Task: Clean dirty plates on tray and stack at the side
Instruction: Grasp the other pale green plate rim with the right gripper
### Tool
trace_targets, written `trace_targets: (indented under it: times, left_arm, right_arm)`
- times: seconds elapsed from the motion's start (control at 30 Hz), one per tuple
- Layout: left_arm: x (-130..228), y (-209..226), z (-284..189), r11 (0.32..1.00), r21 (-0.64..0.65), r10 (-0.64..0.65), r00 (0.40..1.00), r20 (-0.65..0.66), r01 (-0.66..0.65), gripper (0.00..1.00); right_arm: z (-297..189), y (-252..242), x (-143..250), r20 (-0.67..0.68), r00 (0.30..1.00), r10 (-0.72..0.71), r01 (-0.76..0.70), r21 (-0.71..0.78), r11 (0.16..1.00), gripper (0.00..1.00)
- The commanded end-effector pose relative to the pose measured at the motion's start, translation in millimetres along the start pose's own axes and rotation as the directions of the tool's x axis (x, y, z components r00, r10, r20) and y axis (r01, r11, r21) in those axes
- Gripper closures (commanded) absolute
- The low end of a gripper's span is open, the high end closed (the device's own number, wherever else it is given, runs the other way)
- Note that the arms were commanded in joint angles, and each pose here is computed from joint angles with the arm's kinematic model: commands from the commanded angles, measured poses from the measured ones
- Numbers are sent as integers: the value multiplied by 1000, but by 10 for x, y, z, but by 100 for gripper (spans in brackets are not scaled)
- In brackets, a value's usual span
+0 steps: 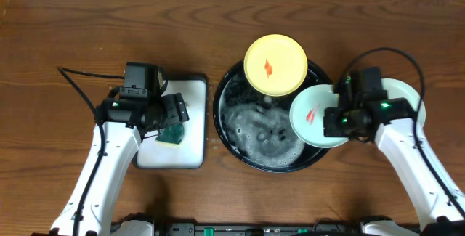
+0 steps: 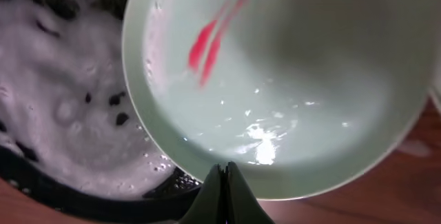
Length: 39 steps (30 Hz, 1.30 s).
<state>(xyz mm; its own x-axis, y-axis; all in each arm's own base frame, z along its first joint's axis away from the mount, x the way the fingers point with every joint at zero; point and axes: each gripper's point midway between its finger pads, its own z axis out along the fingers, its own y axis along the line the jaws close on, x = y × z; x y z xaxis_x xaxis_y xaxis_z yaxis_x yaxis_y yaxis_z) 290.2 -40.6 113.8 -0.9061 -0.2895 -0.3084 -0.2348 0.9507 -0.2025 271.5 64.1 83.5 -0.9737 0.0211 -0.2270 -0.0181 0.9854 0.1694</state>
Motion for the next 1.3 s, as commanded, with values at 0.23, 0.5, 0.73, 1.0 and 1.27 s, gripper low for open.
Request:
trace_targets:
  times: [0.23, 0.5, 0.73, 1.0, 1.27]
  left_arm:
    - [30, -47, -26, 999, 32, -4, 1000, -20, 5, 15]
    - [29, -46, -26, 999, 32, -4, 1000, -20, 5, 15]
    - [29, -46, -26, 999, 32, -4, 1000, -20, 5, 15]
    - [29, -46, -26, 999, 32, -4, 1000, -20, 5, 15]
    - [31, -47, -26, 999, 32, -4, 1000, -21, 5, 15]
  right_arm:
    - [13, -700, -247, 131, 976, 173, -201, 235, 951, 41]
    - [383, -979, -203, 86, 968, 234, -249, 284, 926, 50]
    - [471, -927, -89, 22, 968, 251, -247, 263, 933, 99]
    - [75, -563, -101, 65, 988, 138, -145, 112, 983, 99]
    - [115, 95, -83, 67, 992, -103, 105, -29, 994, 99]
